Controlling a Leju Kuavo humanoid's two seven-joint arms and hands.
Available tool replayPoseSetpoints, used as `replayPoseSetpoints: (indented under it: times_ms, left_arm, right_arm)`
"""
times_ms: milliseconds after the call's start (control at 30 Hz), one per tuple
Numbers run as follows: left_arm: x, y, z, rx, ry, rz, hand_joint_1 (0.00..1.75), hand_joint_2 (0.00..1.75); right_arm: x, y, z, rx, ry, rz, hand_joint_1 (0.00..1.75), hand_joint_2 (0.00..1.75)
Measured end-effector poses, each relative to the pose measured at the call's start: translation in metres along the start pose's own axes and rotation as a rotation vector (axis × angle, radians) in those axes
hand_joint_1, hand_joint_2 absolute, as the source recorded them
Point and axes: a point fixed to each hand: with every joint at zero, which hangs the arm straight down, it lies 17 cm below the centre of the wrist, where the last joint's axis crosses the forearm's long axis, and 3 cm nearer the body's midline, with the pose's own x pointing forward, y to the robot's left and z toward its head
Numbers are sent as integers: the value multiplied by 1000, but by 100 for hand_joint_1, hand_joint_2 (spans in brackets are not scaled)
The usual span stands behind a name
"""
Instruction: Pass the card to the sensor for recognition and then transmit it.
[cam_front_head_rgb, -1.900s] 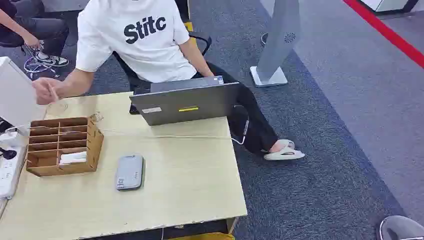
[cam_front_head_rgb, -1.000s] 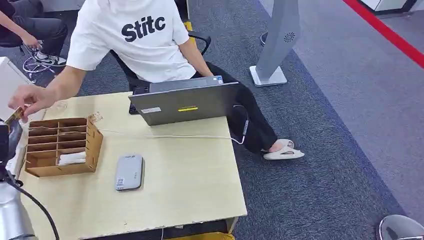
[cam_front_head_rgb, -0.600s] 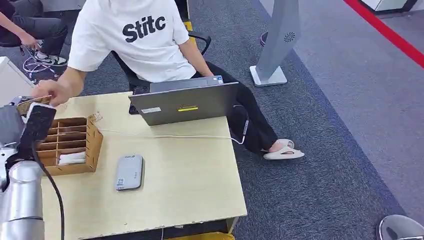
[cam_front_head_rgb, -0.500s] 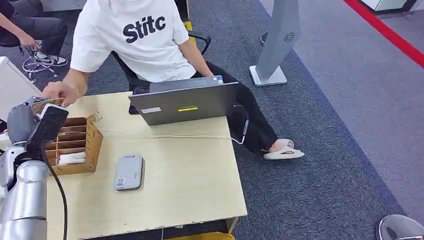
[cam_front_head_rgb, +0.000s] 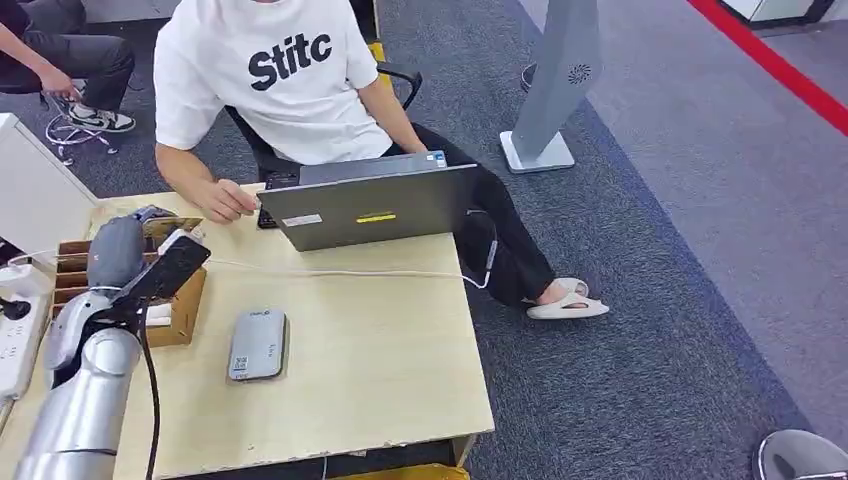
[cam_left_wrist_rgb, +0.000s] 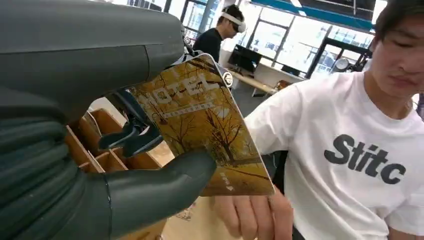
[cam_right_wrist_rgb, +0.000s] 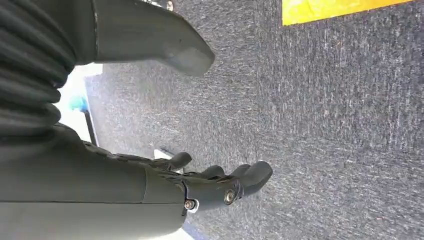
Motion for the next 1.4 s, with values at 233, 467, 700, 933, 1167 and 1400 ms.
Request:
replayPoseSetpoints:
  times_ms: [233, 467, 700, 933, 1167, 1400]
  left_arm:
    - [21, -40, 13, -145, -40, -30, 175, 175]
    - [29, -83, 33, -310, -95, -160, 175, 175]
    - [27, -89, 38, -337, -112, -195, 175, 175]
    - [25, -89, 40, -344, -116, -207, 175, 175]
    - [24, -89, 40, -345, -115, -209, 175, 175]
    - [23, -90, 41, -351, -115, -216, 175, 175]
  right_arm:
    - [1, 0, 0, -2, -11, 22, 0, 175]
    - [1, 0, 0, -2, -20, 31, 0, 175]
    - [0, 1, 0, -2, -19, 31, 0, 175]
    - [0, 1, 0, -2, -18, 32, 0, 175]
    - [0, 1, 0, -1, -18, 32, 0, 175]
    - [0, 1, 0, -2, -18, 32, 0, 175]
